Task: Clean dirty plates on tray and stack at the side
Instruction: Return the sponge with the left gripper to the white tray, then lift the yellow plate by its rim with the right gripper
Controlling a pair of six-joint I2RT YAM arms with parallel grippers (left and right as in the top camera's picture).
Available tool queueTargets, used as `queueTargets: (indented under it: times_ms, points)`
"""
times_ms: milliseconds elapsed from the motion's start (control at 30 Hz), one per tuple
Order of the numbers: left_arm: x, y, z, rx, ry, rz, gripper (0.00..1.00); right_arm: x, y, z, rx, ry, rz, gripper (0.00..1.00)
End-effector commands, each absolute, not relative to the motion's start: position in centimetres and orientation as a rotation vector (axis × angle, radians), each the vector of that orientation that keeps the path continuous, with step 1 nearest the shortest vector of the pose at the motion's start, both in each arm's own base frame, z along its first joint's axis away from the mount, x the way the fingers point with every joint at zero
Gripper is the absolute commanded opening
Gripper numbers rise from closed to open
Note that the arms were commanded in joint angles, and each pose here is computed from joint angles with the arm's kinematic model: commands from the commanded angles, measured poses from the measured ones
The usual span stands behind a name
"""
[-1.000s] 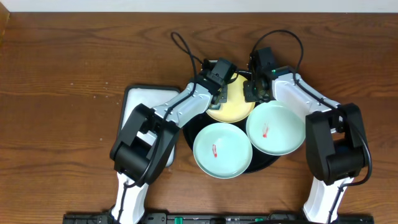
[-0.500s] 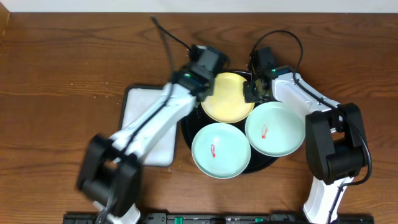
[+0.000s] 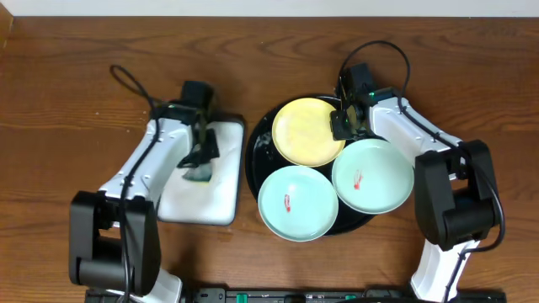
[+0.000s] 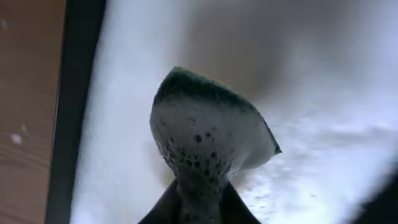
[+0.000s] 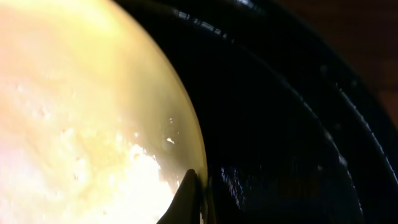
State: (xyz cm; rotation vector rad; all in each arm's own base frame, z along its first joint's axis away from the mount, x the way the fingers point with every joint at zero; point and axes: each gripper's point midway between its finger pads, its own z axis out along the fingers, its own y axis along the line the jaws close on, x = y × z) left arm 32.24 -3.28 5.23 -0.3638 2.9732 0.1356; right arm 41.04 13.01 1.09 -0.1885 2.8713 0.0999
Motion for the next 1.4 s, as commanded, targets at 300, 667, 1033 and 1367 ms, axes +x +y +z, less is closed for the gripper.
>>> queueTargets:
  times_ms: [300,667,1033,1367]
  points:
    - [31.7,-2.6,4.8,-0.408,3.003,0.083,0.72,41.0,11.7,13.0,-0.308,2.571,-0.216,0.01]
    - [31.7,-2.6,4.8,-0.408,3.003,0.083,0.81,40.1,11.2,17.7,-0.303,2.4,-0.495,0.01]
    - [31.7,-2.6,4.8,-0.408,3.003,0.082,0.82,37.7,14.2,22.9,-0.363,2.1,-0.869,0.01]
    - [31.7,-2.6,4.8,-0.408,3.003,0.083,0.82,35.9,16.2,25.5,-0.468,1.941,-1.043,0.01]
